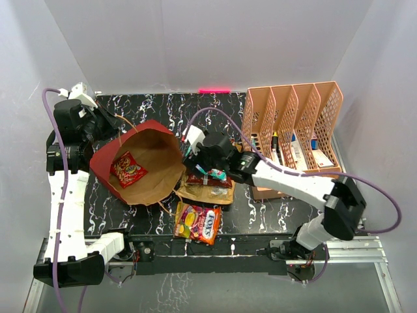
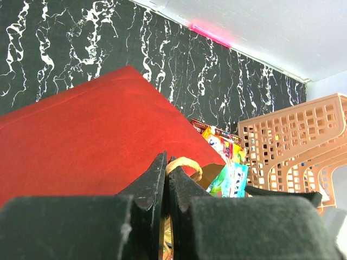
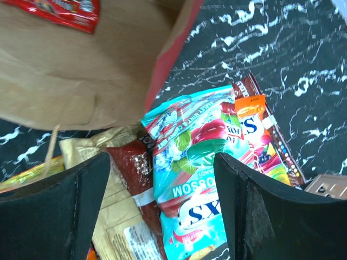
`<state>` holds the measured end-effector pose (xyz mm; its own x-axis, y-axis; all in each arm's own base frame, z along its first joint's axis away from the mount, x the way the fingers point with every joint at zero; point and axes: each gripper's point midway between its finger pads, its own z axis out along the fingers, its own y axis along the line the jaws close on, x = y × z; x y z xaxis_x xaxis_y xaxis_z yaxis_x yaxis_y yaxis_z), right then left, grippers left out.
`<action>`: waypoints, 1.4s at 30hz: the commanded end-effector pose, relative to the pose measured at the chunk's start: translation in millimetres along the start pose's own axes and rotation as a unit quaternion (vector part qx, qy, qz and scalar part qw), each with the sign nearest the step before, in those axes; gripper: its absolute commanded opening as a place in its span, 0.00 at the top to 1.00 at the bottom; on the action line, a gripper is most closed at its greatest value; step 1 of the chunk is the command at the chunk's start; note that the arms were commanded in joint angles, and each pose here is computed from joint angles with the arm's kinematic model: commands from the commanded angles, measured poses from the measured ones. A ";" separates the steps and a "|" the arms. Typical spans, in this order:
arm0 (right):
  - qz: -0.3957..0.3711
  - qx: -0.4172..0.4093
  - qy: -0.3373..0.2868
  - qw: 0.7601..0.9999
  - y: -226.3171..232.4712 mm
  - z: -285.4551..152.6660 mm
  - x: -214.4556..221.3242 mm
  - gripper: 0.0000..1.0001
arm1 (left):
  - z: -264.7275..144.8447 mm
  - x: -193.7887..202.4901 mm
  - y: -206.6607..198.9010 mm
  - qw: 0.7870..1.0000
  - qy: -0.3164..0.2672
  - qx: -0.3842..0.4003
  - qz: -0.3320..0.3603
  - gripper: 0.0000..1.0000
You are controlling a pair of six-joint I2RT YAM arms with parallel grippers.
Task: Take the snacks out of the paper bag
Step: Place the snack at the center of the board, then adjust the snack at the center of the board.
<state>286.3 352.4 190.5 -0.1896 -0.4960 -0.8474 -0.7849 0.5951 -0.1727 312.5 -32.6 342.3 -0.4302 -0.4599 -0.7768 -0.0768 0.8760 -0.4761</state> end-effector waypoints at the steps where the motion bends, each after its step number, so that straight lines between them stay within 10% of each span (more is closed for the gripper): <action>1: -0.055 -0.057 -0.082 0.993 13.1 -35.5 -36.8 0.19 | -6.4 -6.9 -13.0 0.999 -0.014 0.030 0.007 1.00; 13: -0.120 -0.198 -0.142 0.962 116.7 -54.7 -68.8 0.17 | -5.3 -7.0 -11.7 0.999 -0.015 0.028 0.011 1.00; 22: -0.142 -0.298 -0.084 0.940 215.6 -74.5 5.6 0.19 | -4.4 -6.2 -6.5 1.000 -0.016 0.017 0.016 1.00; 42: -0.153 -0.122 0.027 0.980 172.9 -15.8 117.9 0.10 | -4.0 -9.1 -11.1 1.000 -0.013 0.024 0.014 1.00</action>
<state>93.7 384.4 63.6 0.0170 -0.6723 -0.7401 -0.9715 0.1640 -0.1714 315.3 -35.0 342.5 -0.4311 -0.4505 -0.7818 -0.0548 0.8779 -0.4757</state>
